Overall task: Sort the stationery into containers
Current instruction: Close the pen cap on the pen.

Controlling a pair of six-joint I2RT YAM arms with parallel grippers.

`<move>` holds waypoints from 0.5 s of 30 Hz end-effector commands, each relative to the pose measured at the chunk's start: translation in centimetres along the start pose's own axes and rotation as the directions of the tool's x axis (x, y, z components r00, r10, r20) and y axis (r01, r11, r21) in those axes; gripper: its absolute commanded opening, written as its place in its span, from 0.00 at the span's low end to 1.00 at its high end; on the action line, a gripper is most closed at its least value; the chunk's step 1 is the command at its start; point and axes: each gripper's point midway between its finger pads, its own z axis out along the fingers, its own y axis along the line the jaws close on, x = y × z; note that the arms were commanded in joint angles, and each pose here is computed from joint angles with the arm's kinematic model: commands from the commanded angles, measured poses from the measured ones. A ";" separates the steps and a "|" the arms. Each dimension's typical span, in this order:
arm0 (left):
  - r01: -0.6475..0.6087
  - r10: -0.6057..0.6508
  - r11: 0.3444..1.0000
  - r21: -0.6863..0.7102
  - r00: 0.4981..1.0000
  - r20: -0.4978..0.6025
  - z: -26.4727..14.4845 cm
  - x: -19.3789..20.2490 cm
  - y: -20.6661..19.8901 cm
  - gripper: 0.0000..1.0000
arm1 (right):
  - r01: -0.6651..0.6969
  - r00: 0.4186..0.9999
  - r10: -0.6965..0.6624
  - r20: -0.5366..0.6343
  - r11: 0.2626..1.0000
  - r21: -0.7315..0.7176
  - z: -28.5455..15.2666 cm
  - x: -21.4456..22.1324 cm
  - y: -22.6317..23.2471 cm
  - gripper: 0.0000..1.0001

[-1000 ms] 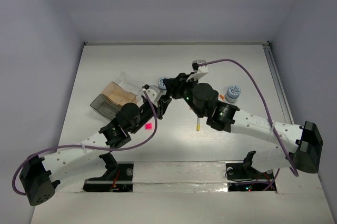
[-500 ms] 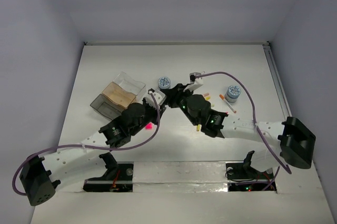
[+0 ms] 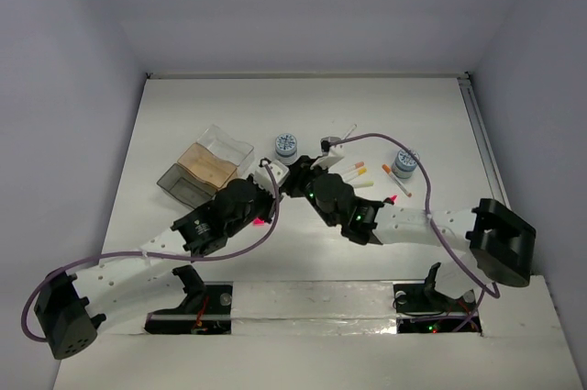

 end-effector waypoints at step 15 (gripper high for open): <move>0.179 -0.248 0.967 0.182 0.494 0.833 -12.7 -27.4 1.0 0.00 | 0.138 0.779 -0.125 -0.615 0.990 -0.026 -8.7 18.1 -6.1 0.00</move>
